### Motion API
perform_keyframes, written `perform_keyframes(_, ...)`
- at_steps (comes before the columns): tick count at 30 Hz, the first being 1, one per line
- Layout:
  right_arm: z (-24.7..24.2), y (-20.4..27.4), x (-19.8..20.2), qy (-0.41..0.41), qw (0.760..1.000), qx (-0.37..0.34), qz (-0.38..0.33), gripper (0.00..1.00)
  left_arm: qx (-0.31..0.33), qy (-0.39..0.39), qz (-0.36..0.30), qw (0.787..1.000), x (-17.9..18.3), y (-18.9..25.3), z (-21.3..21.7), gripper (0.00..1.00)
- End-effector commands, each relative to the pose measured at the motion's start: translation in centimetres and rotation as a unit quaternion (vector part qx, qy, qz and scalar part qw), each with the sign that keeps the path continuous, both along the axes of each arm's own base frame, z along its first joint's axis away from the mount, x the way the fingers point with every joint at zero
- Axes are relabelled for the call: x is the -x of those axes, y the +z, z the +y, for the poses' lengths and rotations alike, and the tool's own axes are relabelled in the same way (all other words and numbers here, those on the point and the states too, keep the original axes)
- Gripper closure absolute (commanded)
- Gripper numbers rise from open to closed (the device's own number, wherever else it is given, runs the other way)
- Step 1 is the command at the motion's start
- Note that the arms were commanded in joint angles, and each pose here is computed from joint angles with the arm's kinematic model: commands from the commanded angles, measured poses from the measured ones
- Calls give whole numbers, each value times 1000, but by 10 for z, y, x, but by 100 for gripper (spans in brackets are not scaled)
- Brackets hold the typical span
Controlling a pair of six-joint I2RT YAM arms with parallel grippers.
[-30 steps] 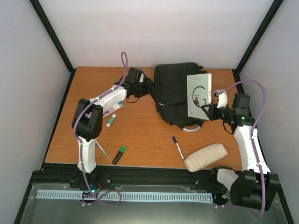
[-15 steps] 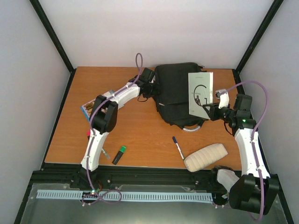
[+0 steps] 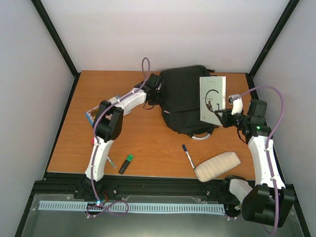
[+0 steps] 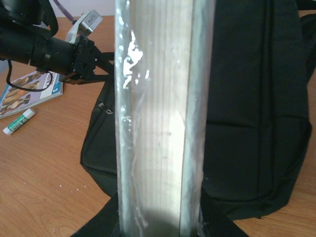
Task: Pack the student bag
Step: Adjust the student bag at the center of the board.
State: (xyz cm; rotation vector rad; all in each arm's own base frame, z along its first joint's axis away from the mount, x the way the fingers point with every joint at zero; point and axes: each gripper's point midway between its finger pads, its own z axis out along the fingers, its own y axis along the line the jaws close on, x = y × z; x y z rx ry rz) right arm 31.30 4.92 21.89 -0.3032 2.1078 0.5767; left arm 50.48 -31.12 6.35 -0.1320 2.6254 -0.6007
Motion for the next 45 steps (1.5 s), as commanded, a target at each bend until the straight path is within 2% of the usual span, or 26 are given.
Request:
perform_keyframes(1,2,37,-7,22,996,9,-87,97,-23,41,-10,999,-2,21,47,99)
perform_keyframes(13,6,37,-6,34,996,-3,-83,97,-94,87,21,992,26,16,153,99)
perform_keyframes(20,6,37,-5,34,996,-4,-83,97,-124,115,11,986,11,28,200,99)
perform_keyframes(23,6,39,-4,32,996,-1,-86,97,-126,111,9,986,5,33,205,98)
perform_keyframes(25,5,39,-4,31,996,0,-87,97,-134,111,9,985,4,37,208,86)
perform_keyframes(29,6,37,-5,34,996,-2,-84,97,-123,113,-12,986,14,69,209,48)
perform_keyframes(31,6,36,-5,34,996,-3,-82,97,-114,109,-35,987,22,94,206,37)
perform_keyframes(34,6,35,-7,36,996,-3,-78,97,-108,65,-69,990,39,127,186,33)
perform_keyframes(37,6,34,-7,39,996,-5,-75,97,-117,-16,-95,988,62,147,150,35)
perform_keyframes(39,7,33,-7,42,996,-6,-76,97,-131,-82,-93,984,81,148,128,47)
perform_keyframes(40,8,33,-6,44,996,-7,-75,97,-140,-103,-85,981,88,144,124,49)
perform_keyframes(45,9,31,-6,48,996,-9,-73,97,-159,-233,-59,957,136,122,93,49)
